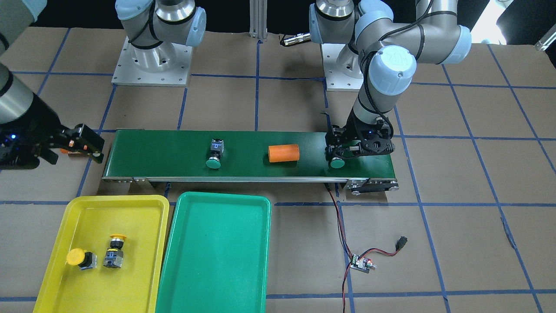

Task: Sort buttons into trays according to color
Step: 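Move the right gripper back over the green-capped button on the belt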

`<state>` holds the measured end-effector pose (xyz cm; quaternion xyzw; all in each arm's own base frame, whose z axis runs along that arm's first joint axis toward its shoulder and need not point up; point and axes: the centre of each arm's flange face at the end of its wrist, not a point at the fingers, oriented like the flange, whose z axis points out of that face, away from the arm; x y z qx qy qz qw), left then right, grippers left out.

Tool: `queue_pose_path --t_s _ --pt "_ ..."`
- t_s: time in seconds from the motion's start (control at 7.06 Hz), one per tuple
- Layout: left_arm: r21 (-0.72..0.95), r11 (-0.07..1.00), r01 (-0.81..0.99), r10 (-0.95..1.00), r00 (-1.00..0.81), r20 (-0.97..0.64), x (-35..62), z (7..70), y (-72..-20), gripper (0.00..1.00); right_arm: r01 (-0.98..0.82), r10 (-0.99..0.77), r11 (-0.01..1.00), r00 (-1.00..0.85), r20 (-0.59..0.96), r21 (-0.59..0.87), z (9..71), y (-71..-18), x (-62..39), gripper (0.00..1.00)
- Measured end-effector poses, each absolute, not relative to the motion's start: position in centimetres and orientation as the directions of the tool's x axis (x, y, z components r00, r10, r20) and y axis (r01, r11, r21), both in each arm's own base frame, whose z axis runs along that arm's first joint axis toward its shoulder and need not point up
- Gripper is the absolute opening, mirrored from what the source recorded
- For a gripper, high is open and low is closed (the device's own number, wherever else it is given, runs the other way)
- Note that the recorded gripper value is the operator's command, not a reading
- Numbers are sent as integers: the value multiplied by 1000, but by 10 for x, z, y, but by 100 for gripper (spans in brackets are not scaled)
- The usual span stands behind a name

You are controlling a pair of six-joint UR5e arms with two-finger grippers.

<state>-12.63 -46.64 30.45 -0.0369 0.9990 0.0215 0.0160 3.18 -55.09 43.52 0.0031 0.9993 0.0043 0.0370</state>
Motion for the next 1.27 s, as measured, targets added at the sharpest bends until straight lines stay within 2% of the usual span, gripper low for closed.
queue_pose_path --t_s 0.28,0.57,0.85,1.27 --pt "28 997 -72 -71 -997 -35 -126 392 -495 100 -8 -5 999 -997 -79 36 407 -504 85 100" --pt "-4 1000 -22 -22 -999 -30 -127 470 -493 100 -51 -48 998 -996 -77 28 376 -487 134 100" --pt "-48 999 -1 -3 -1000 -23 -127 505 -486 100 -28 -24 998 -997 -75 58 336 -485 153 100" --pt "-40 999 -20 -19 -1000 7 -124 507 -484 100 49 60 994 -992 -110 101 292 -476 164 100"
